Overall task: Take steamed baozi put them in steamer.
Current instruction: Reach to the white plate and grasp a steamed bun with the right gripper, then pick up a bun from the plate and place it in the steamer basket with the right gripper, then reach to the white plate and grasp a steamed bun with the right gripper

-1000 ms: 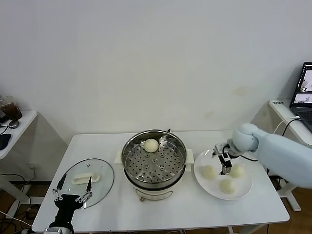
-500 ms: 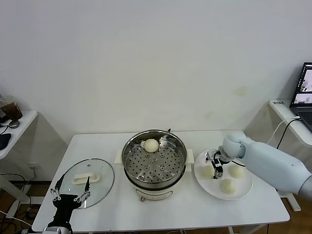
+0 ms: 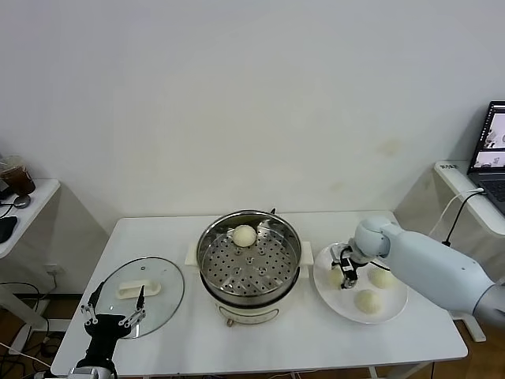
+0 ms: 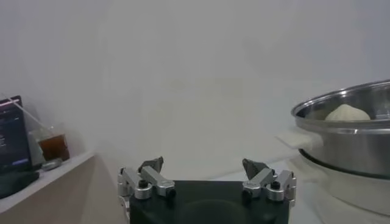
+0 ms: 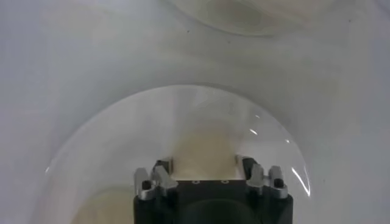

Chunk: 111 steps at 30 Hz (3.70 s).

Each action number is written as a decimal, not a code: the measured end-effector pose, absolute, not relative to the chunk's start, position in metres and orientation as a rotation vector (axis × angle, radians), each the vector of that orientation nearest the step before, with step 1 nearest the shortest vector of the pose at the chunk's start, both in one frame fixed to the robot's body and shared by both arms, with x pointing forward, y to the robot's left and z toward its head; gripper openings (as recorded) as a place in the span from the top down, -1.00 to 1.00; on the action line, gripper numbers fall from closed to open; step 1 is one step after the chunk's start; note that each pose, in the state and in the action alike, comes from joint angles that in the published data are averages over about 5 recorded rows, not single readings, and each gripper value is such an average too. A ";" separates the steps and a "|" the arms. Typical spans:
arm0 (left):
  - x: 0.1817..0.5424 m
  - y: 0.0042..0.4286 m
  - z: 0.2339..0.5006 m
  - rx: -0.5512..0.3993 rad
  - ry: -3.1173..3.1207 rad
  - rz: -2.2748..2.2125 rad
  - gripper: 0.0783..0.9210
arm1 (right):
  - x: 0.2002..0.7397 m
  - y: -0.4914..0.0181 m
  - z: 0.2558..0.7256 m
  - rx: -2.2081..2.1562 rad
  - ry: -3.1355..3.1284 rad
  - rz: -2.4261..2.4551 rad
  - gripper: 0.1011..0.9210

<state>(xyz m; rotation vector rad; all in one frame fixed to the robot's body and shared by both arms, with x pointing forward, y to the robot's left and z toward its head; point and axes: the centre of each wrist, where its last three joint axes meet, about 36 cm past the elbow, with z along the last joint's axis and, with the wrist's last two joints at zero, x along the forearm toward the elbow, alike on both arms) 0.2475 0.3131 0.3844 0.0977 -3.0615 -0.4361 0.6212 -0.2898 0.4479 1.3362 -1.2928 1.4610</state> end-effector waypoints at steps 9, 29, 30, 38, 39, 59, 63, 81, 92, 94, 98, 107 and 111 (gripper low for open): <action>0.251 0.310 0.388 0.080 -3.076 -0.425 -0.77 | 0.623 -0.305 0.486 1.314 -1.318 1.448 -0.01; 0.263 0.312 0.392 0.045 -3.100 -0.433 -0.77 | 0.619 -0.218 0.699 1.384 -1.487 1.548 -0.05; 0.264 0.313 0.392 0.049 -3.099 -0.436 -0.77 | 0.618 -0.207 0.703 1.393 -1.493 1.545 -0.05; 0.265 0.318 0.393 0.079 -3.100 -0.452 -0.77 | 0.615 -0.114 0.693 1.459 -1.486 1.498 -0.06; 0.265 0.319 0.393 0.083 -3.100 -0.453 -0.77 | 0.615 -0.104 0.689 1.463 -1.481 1.491 -0.06; 0.269 0.321 0.392 0.108 -3.102 -0.452 -0.77 | 0.612 0.022 0.599 1.457 -1.420 1.417 -0.10; 0.268 0.322 0.392 0.109 -3.101 -0.454 -0.77 | 0.610 0.034 0.587 1.456 -1.413 1.410 -0.30; 0.270 0.321 0.398 0.102 -3.118 -0.461 -0.77 | 0.619 -0.008 0.636 1.476 -1.376 1.436 -0.76; 0.271 0.315 0.398 0.068 -3.119 -0.469 -0.77 | 0.614 -0.161 0.676 1.471 -1.264 1.512 -0.76; 0.270 0.314 0.397 0.065 -3.116 -0.470 -0.77 | 0.609 -0.192 0.673 1.459 -1.253 1.521 -0.76; 0.269 0.314 0.395 0.061 -3.107 -0.476 -0.77 | 0.598 -0.251 0.655 1.427 -1.243 1.520 -0.76; 0.267 0.312 0.396 0.060 -3.098 -0.482 -0.77 | 0.564 -0.345 0.585 1.356 -1.238 1.445 -0.76; 0.265 0.311 0.396 0.061 -3.093 -0.486 -0.77 | 0.552 -0.365 0.558 1.337 -1.238 1.421 -0.76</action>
